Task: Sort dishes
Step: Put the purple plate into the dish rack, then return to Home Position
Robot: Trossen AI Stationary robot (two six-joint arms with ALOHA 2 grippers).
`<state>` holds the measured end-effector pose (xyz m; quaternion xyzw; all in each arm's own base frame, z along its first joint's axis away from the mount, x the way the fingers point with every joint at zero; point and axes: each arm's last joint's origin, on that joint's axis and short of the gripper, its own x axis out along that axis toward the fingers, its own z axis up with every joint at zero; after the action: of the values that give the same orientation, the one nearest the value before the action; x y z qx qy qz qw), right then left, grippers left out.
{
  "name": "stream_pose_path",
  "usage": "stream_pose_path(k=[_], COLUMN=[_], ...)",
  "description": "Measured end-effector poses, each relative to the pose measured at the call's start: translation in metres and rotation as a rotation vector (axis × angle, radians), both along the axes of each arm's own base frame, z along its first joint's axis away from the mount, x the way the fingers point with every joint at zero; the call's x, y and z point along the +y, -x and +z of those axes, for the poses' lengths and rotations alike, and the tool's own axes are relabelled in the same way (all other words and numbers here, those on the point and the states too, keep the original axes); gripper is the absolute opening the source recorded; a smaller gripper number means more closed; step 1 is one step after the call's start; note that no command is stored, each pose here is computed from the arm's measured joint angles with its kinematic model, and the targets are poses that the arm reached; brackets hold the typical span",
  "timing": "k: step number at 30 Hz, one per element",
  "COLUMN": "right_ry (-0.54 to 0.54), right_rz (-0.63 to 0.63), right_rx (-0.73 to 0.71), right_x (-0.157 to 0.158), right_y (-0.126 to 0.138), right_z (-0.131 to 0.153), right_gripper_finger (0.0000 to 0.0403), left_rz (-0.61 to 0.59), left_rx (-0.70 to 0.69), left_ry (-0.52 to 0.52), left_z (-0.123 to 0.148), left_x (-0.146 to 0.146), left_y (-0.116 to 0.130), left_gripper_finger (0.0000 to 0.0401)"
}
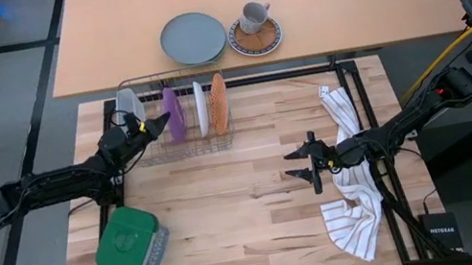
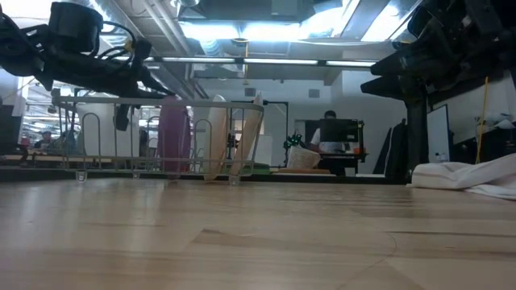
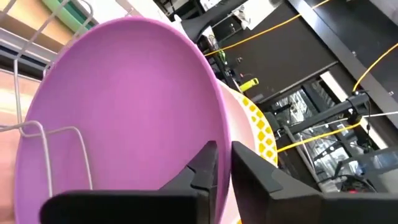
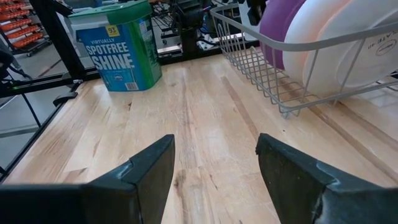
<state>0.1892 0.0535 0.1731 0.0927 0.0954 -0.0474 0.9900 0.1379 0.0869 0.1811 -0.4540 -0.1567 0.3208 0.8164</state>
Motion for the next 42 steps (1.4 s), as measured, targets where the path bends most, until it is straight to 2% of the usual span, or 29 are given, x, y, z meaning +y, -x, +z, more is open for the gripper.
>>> stream_pose_path(k=[12, 17, 24, 33, 36, 42], right_ry=[0.000, -0.020, -0.024, -0.026, -0.008, -0.007], right_rz=[0.000, -0.004, -0.002, 0.001, -0.003, -0.029], right_rx=[0.003, 0.001, -0.007, -0.055, -0.056, -0.099], right_x=[0.000, 0.000, 0.000, -0.002, -0.005, -0.011], right_y=[0.000, 0.000, 0.001, 0.007, 0.013, 0.030], right_z=[0.000, 0.000, 0.001, 0.012, 0.017, 0.032], right_gripper_finger=[0.0232, 0.0232, 0.0232, 0.0232, 0.0232, 0.0232], left_rz=[-0.005, -0.077, -0.165, -0.204, -0.209, -0.240], left_rx=[0.009, 0.019, 0.008, -0.025, -0.008, 0.130], left_ry=[-0.014, -0.047, -0.186, -0.462, -0.489, -0.529], left_z=[0.000, 0.002, 0.015, 0.038, 0.039, 0.031], left_x=[-0.001, -0.003, -0.009, -0.021, -0.026, -0.034], left_y=[0.000, -0.001, 0.004, 0.022, 0.029, 0.042], left_gripper_finger=[0.0125, 0.0150, 0.0155, 0.0155, 0.0155, 0.0155])
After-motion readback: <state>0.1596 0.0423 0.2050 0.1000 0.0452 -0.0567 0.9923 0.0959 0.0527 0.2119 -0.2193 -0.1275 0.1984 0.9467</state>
